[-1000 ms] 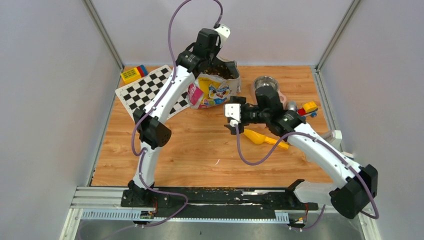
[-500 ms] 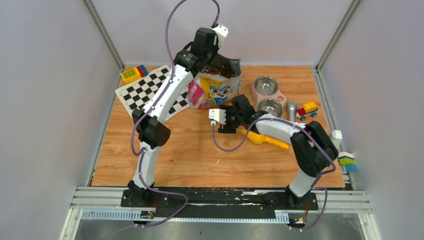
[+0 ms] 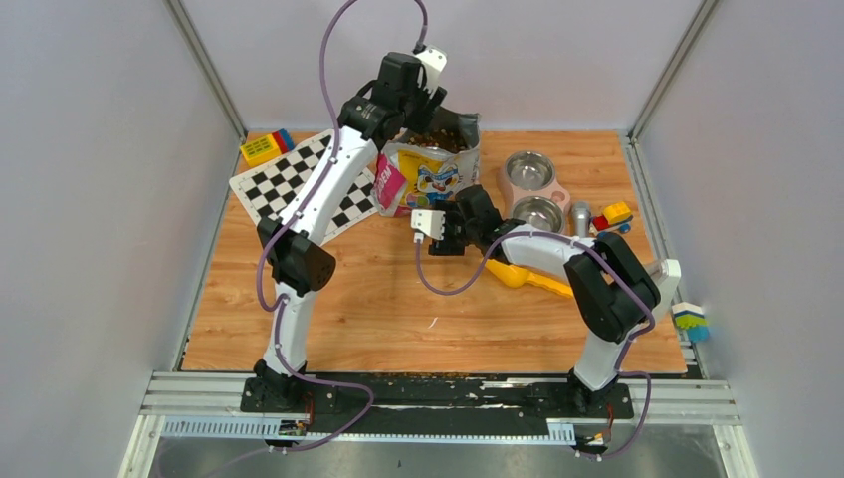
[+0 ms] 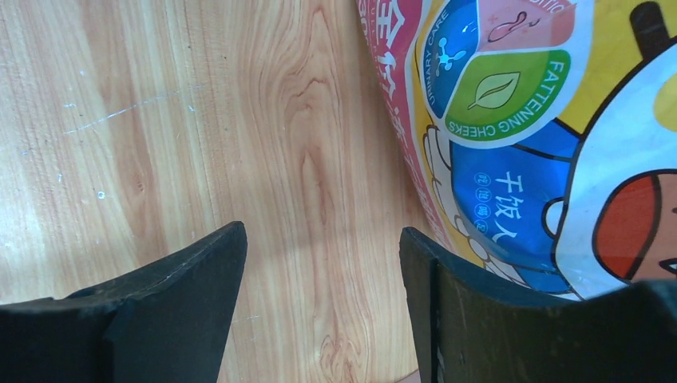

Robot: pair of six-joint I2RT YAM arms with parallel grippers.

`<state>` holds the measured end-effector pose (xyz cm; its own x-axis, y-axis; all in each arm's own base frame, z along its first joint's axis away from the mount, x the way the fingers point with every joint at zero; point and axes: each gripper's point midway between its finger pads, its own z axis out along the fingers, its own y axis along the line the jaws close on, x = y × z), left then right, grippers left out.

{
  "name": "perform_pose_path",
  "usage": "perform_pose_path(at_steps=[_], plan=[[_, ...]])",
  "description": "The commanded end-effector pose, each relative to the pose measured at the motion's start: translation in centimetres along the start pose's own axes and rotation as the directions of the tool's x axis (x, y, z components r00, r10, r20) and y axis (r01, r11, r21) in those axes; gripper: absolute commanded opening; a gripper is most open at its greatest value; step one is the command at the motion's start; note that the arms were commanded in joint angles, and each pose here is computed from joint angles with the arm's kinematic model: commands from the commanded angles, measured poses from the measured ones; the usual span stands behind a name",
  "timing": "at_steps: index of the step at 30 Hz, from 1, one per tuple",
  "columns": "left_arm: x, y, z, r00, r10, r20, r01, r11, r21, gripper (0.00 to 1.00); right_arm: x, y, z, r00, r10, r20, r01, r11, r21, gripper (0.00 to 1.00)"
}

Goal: Serve the pet food
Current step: Adjust the pet food bag at the center of the board, then pick up the spatula from the center of the board.

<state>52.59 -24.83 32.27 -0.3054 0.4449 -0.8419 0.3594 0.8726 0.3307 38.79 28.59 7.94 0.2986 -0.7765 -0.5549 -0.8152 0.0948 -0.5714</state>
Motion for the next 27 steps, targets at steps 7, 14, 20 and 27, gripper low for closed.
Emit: perform_pose_path(at_steps=[7, 14, 20, 27], plan=[[-6.6, 3.0, -8.4, 0.979, -0.074, 0.191, 0.071, 0.997, 0.022, 1.00, -3.1, -2.1, -2.2, 0.998, -0.004, 0.060, 0.004, 1.000, 0.007, 0.71], [-7.5, 3.3, -13.2, 0.969, -0.045, 0.244, 0.024, 0.996, 0.087, 1.00, -5.7, 0.5, -6.0, 0.990, 0.069, 0.119, -0.050, 0.986, -0.160, 0.70], [-3.9, 1.2, -17.5, 0.968, 0.054, 0.245, -0.111, 0.968, 0.225, 1.00, -7.1, 3.7, -13.4, 0.981, 0.176, 0.085, -0.145, 0.947, -0.288, 0.70], [3.3, -2.3, -20.6, 0.963, 0.159, 0.218, -0.236, 0.888, 0.395, 1.00, -1.8, 6.6, -19.9, 0.983, 0.182, -0.019, -0.182, 0.962, -0.202, 0.71]])
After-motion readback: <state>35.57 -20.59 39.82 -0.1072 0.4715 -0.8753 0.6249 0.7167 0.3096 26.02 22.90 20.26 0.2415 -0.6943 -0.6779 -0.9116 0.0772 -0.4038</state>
